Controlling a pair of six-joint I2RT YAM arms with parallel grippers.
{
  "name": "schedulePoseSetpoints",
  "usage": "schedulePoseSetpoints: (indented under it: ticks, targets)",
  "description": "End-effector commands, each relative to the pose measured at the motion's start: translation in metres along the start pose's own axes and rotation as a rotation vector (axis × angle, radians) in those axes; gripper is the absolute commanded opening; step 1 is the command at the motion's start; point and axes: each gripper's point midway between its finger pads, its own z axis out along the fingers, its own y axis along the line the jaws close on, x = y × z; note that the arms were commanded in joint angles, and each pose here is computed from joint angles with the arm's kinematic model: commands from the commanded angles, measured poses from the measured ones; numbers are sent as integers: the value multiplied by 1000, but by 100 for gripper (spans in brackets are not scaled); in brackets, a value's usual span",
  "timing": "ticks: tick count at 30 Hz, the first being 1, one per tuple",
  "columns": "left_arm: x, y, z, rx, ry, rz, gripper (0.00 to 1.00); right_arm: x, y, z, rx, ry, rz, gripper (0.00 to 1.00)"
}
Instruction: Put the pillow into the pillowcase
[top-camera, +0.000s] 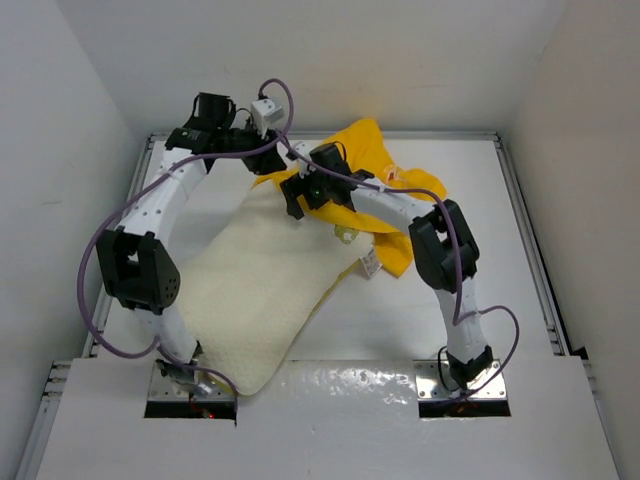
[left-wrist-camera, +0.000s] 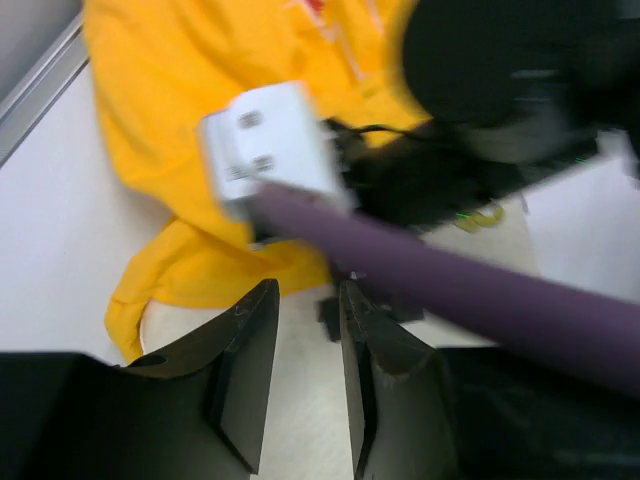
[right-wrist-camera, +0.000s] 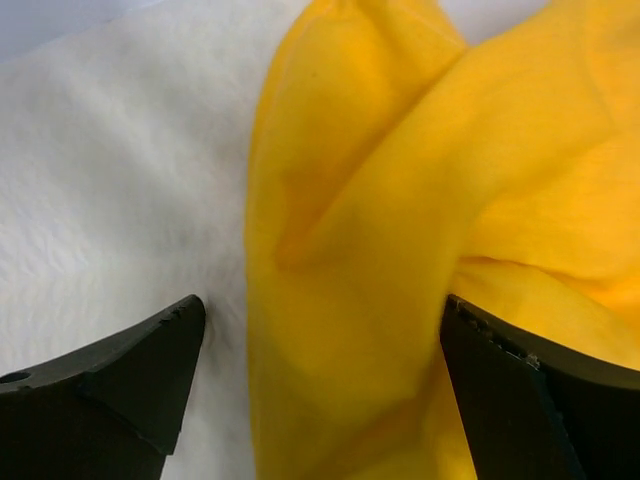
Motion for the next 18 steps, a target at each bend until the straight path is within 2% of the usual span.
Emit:
schedulePoseSetpoints:
  ticks: [1,3,5,8,12,13,14,16,18]
  targets:
    - [-27,57,0,-178,-103,-54,27,-57,-6,-48,96,-138,-32,97]
    - [-41,62,-6,-185,-142,-32,29,-72,-16,-71,182,-178,-21,99]
    - [-41,60,-6,-175,-153,-9,37,-87,-29,-99,282,-229,11,99]
    - [-22,70,8,-185,-136,-16,47,-87,-36,-128,343,-266,59,99]
    - [19,103,33,-238,-13,-88,60,-60,-36,-157,392,-249,165,99]
    - [47,116,50,-241,52,-136,64,-54,-35,-163,398,-247,179,99]
    - [52,119,53,-235,83,-155,66,-41,-34,-173,410,-247,218,99]
    - [77,128,67,-234,137,-195,71,-28,-33,-182,426,-254,264,98]
    - [85,138,74,-268,136,-211,75,-3,-27,-188,418,-237,345,94]
